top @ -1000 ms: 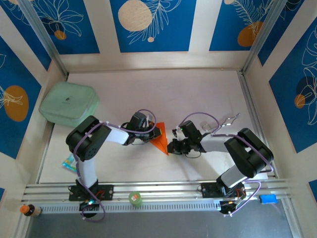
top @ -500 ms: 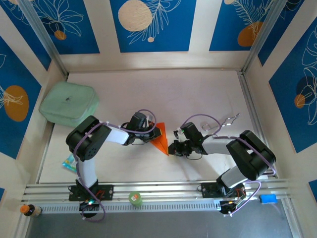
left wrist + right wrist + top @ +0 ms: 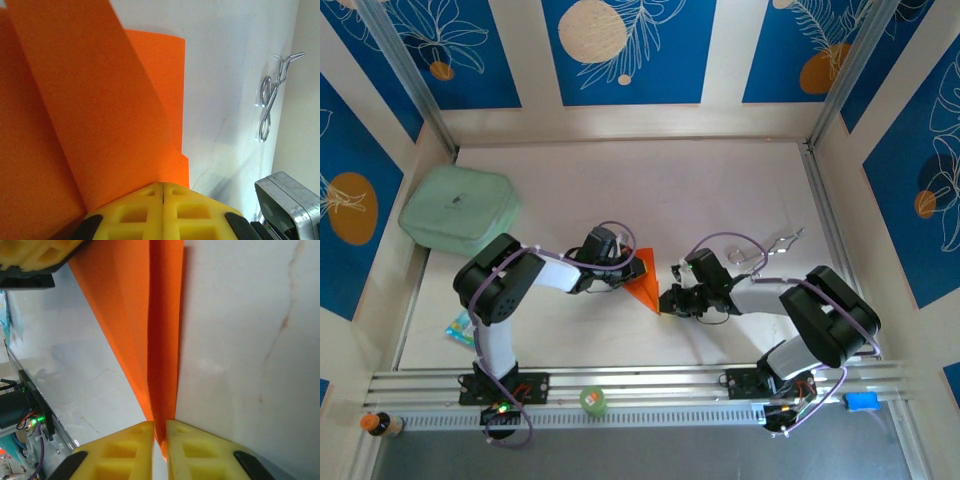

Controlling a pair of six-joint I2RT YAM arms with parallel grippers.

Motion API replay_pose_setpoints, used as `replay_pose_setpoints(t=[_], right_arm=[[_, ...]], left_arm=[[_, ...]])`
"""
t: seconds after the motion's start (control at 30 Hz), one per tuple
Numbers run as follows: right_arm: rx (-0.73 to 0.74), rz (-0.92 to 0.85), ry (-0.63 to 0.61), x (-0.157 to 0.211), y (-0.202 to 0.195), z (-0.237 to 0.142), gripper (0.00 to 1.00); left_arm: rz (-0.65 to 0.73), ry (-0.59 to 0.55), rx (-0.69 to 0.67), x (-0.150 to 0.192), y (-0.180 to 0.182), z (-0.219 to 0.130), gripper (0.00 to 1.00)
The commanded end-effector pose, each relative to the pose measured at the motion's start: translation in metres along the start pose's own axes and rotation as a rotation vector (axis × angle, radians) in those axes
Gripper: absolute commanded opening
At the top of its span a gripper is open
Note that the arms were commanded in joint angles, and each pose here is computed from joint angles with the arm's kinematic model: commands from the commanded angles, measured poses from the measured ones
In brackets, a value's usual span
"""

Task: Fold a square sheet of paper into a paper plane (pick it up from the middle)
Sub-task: Fourth fold the wing at the center of the table.

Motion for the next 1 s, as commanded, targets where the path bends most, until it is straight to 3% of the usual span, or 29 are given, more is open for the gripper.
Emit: replay_pose_setpoints(t=[0.0,0.17,0.27,0.43,0.73,0.97], right_arm=[[0.055,0.067,0.090,0.019,-0.005,-0.007,0.17],[0.035,0.042,0.002,-0.006,0.010,-0.032,0.21],[-0.038,-0.006,-0.025,-0.022,0.024,-0.037,0.15],[-0.119,-0.035,0.011,-0.045,0.037,-0.019,0.04],[-0.076,-0.032,0.088,-0.063,0.034,0.018,0.02],[-0.099,0.003,0.107,-0.053,0.021,0.022,0.02]], left_arm=[[-0.040,0.002,-0.103,0.005,0.028,0.002,0.01],[-0.038,0.002,-0.103,0.006,0.029,0.001,0.01],[-0.037,0.002,-0.099,0.006,0.029,0.001,0.01],[-0.038,0.002,-0.095,0.006,0.030,0.001,0.01],[-0.039,0.004,-0.095,0.006,0.029,0.002,0.01],[-0.040,0.003,-0.097,0.006,0.030,0.001,0.01]])
Point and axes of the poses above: each hand's point on the last joint's axis, 136 mm out from that joint toward the fingers, its own z axis out along the fingers, its own y axis along the line the jaws close on, x = y × z, the point moved 8 cm from there along -z, back along the fingers, and after that the axes turned 12 degrees about -z, right-handed, at the moved point
